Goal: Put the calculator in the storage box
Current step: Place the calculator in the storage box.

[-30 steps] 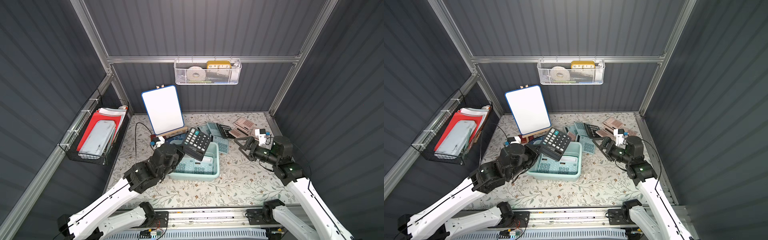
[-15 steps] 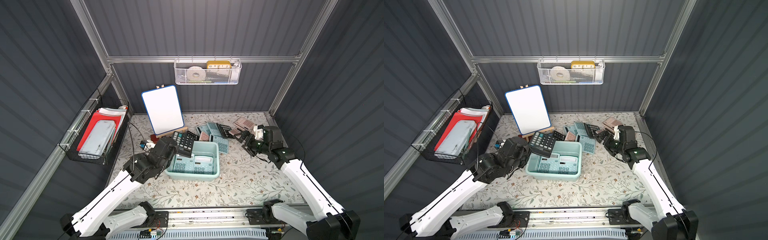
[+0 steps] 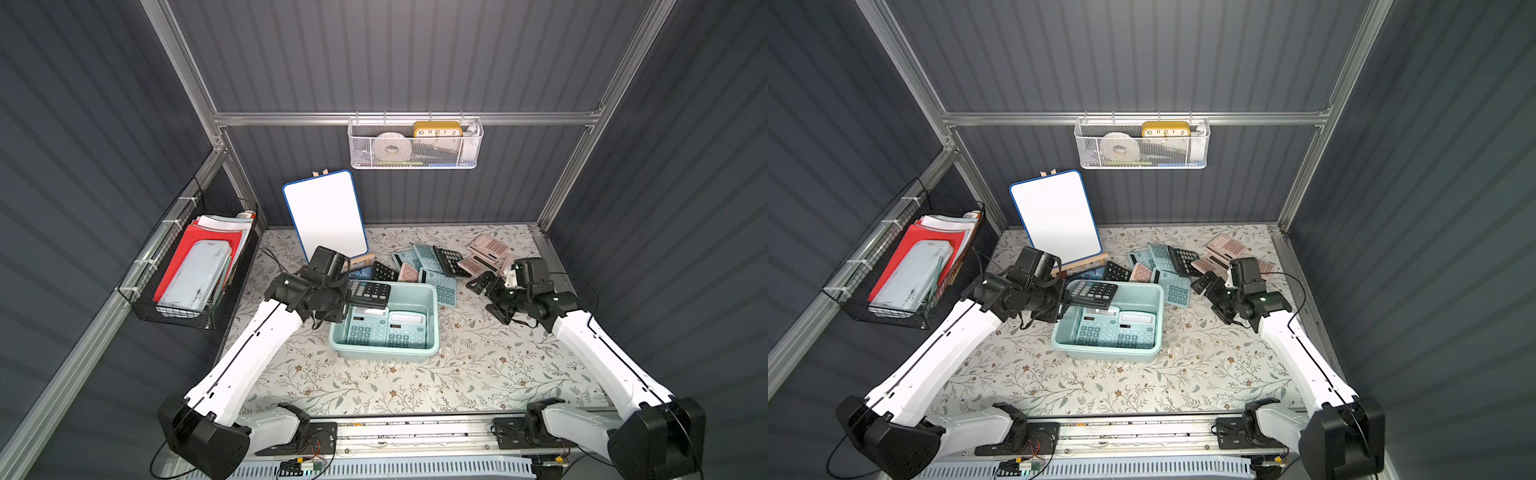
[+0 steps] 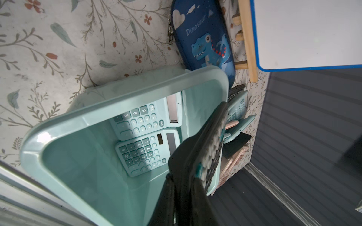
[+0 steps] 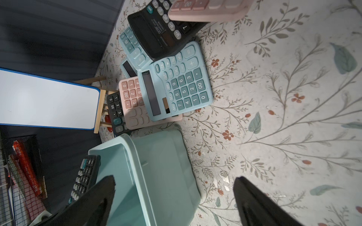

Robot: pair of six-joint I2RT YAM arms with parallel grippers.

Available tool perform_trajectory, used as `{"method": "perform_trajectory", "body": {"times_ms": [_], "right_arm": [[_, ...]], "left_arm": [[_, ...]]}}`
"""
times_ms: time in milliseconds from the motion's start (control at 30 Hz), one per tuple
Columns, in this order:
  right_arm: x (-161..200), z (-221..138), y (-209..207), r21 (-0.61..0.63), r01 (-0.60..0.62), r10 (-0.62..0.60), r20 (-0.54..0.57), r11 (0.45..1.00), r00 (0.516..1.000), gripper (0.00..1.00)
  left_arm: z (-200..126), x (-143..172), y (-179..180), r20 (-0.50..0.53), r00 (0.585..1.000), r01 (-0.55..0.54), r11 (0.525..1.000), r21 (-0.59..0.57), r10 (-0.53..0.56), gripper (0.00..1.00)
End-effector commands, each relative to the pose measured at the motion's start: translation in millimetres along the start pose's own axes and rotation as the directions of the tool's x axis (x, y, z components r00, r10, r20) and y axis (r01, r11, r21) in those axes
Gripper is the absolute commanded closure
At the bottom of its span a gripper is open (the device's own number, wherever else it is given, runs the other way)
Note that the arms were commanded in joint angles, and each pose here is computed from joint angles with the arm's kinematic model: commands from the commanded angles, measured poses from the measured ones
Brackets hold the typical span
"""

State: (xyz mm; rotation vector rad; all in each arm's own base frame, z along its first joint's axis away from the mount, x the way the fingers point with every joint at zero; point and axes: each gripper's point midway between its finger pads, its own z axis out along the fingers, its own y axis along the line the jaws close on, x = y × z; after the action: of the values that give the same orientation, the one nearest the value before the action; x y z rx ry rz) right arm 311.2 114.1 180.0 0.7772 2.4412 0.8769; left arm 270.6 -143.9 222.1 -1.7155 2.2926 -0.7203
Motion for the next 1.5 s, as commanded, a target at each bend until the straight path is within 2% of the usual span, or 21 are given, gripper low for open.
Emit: {"method": "perform_trajectory", "body": {"times_ms": [0,167,400,633,800,900,1167,1467], "right_arm": [[-4.4,-2.5,9.1,0.002,-0.005,0.005,-0.004,1.0,1.0,0.01],[-11.1,5.1,14.6,0.03,-0.011,0.012,-0.029,0.999,1.0,0.01],[-23.4,14.7,29.6,0.02,-0.012,0.013,-0.04,1.0,0.999,0.01],[-31.3,29.3,40.9,0.015,0.01,-0.009,-0.079,1.0,0.997,0.01],[-35.4,38.1,51.0,0.007,0.028,-0.027,-0.123,1.0,0.992,0.01],[-35.7,40.5,53.6,0.001,0.03,-0.029,-0.135,1.0,0.99,0.01],[-35.0,43.6,53.8,-0.004,0.041,-0.041,-0.154,0.999,0.987,0.01],[-29.7,48.7,53.6,-0.017,0.039,-0.042,-0.192,0.999,0.981,0.01]], "left_arm": [[-2.3,18.2,16.2,-0.127,0.988,0.074,0.991,-0.116,-0.089,1.0],[0.0,18.8,33.6,-0.158,0.974,0.12,0.963,-0.243,-0.162,1.0],[12.6,5.1,44.8,-0.144,0.976,0.106,0.939,-0.328,-0.161,1.0],[32.3,-15.1,29.3,-0.113,0.99,0.047,0.953,-0.298,-0.084,1.0],[43.1,-20.1,0.3,-0.12,0.992,-0.072,0.964,-0.255,0.043,1.0],[45.0,-22.7,1.3,-0.115,0.991,-0.103,0.954,-0.28,0.073,1.0],[49.0,-30.5,11.9,-0.08,0.993,-0.105,0.943,-0.315,0.084,1.0],[51.4,-21.8,23.1,-0.066,0.998,-0.032,0.931,-0.363,0.009,1.0]]}}
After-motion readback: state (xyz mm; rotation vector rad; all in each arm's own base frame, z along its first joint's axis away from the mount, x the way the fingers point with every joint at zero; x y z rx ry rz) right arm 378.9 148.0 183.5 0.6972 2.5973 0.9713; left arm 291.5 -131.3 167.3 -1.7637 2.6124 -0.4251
